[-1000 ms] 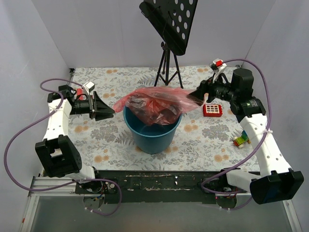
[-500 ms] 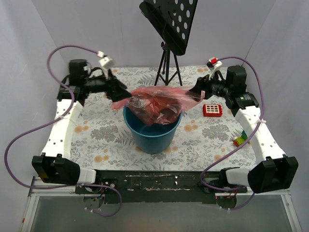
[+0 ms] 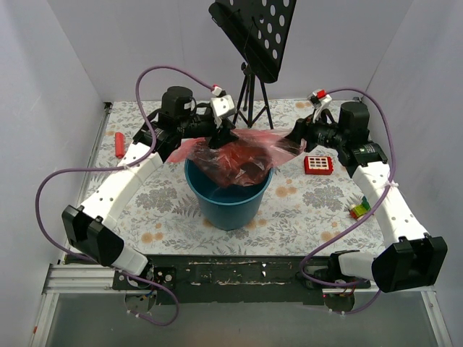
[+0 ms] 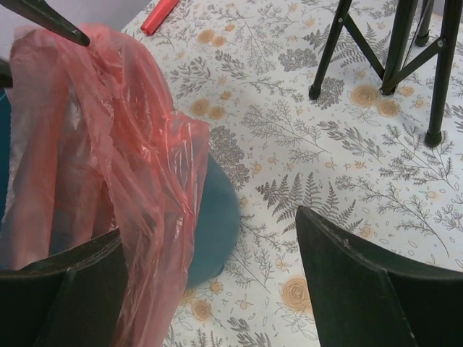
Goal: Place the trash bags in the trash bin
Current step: Place the trash bag in the trash bin.
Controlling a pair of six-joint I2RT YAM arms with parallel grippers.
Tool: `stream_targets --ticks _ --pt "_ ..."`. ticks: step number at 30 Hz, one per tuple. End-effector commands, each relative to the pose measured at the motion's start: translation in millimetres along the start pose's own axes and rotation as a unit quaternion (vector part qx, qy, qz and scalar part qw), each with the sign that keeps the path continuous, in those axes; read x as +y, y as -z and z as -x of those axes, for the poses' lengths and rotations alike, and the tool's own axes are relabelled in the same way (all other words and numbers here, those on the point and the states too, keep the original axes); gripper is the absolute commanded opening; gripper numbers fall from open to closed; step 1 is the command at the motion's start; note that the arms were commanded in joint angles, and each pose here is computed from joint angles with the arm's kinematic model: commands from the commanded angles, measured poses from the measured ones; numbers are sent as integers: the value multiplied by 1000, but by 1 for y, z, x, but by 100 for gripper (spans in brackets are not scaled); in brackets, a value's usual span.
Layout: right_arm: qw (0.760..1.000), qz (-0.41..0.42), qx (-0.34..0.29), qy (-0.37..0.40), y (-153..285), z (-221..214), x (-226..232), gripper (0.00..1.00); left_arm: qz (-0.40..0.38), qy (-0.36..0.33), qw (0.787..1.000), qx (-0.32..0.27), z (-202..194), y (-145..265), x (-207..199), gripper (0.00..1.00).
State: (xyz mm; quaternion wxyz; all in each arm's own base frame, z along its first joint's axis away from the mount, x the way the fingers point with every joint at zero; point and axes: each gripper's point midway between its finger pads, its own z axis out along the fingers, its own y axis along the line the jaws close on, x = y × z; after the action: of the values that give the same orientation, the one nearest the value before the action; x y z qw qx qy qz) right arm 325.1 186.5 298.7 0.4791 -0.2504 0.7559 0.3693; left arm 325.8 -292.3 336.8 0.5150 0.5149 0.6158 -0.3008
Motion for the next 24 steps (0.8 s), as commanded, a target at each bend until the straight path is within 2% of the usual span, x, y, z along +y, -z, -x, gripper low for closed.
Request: stream_targets --ticks 1,4,10,13,20,24 --pt "1000 12 -23 7 5 9 8 81 41 -57 997 -13 22 1 17 27" --pt "1000 13 -20 -6 2 6 7 81 11 -52 998 -15 26 4 2 0" --pt "999 14 -12 -32 -2 5 5 78 -34 -41 998 -39 58 45 -40 0" --pt "999 23 -10 -40 0 6 10 76 -54 -38 997 -32 65 71 -65 0" --pt "997 42 -1 -68 3 -7 19 75 -139 92 986 8 44 107 -131 0" --pt "995 71 4 -66 4 -11 29 68 -177 148 973 28 24 120 -163 0"
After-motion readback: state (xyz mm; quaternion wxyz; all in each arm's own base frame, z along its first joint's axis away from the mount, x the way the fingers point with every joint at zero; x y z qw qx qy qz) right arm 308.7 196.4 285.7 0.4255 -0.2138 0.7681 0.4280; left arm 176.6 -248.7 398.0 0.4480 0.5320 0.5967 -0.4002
